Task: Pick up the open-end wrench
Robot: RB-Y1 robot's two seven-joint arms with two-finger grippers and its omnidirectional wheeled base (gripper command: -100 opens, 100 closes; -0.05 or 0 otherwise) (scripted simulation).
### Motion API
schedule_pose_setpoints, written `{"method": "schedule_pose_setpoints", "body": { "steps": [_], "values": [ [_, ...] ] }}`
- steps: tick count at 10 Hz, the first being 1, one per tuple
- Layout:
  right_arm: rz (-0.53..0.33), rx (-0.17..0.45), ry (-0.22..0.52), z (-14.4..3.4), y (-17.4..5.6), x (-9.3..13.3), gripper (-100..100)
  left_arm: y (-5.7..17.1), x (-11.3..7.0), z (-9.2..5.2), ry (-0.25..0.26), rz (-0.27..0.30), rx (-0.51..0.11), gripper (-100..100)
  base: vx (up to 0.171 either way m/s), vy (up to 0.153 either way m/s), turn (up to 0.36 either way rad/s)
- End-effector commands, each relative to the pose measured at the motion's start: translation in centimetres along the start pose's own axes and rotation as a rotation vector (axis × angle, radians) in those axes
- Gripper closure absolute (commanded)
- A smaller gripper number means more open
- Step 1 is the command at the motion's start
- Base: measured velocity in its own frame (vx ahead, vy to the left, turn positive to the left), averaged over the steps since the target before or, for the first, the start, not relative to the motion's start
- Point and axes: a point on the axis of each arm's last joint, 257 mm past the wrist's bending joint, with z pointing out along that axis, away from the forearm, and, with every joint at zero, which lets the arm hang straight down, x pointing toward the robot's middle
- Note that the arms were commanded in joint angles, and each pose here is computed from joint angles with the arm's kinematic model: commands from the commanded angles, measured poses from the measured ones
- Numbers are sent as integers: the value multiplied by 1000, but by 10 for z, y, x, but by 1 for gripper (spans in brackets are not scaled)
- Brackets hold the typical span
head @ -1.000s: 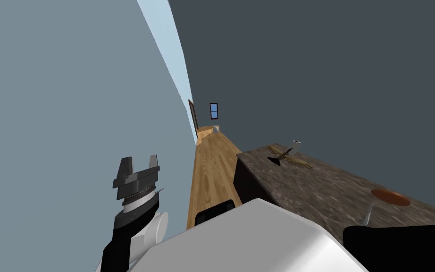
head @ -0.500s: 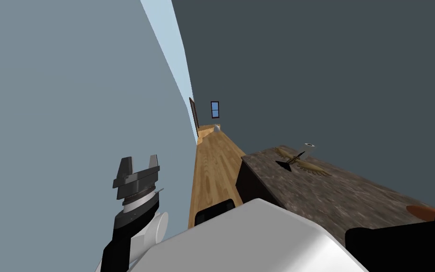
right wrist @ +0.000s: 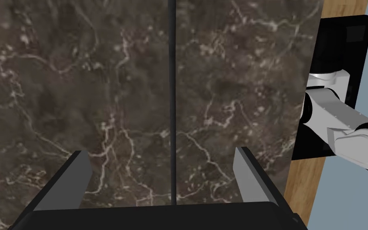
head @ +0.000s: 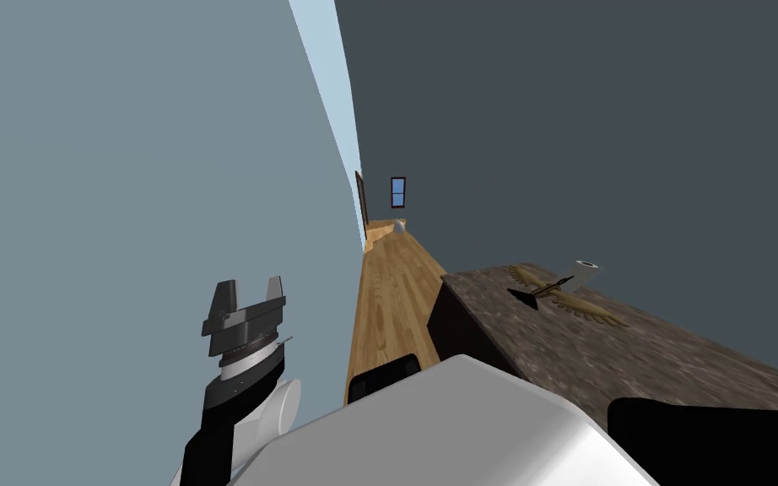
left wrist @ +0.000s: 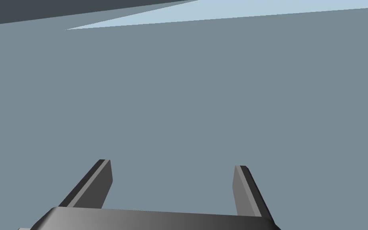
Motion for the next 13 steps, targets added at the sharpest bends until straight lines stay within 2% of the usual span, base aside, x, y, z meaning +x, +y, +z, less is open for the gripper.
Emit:
{"method": "schedule_pose_setpoints", "body": {
  "steps": [1, 4, 5, 6, 10, 11, 12, 13],
  "values": [
    [37, -4, 0, 4, -3, -2, -100, 0, 0, 0, 0, 0, 0, 0, -168, 55, 219],
    [98, -10, 0, 12, -7, -7, -100, 0, 0, 0, 0, 0, 0, 0, -138, 88, 233],
    [83, -8, 0, 10, -7, -6, -100, 0, 0, 0, 0, 0, 0, 0, -50, 33, 37],
    [87, -9, 0, 10, -7, -6, 100, 0, 0, 0, 0, 0, 0, 0, -9, 6, -11],
    [94, -8, 0, 10, -6, -5, 100, 0, 0, 0, 0, 0, 0, 0, 0, 0, -3],
    [94, -8, 0, 10, -7, -5, 0, 0, 0, 0, 0, 0, 0, 0, 0, 0, 0],
    [57, -6, 0, 7, -4, -4, 100, 0, 0, 0, 0, 0, 0, 0, 109, -78, -205],
    [37, -4, 0, 4, -3, -2, 100, 0, 0, 0, 0, 1, -1, 0, 184, -112, -367]
  ]
}}
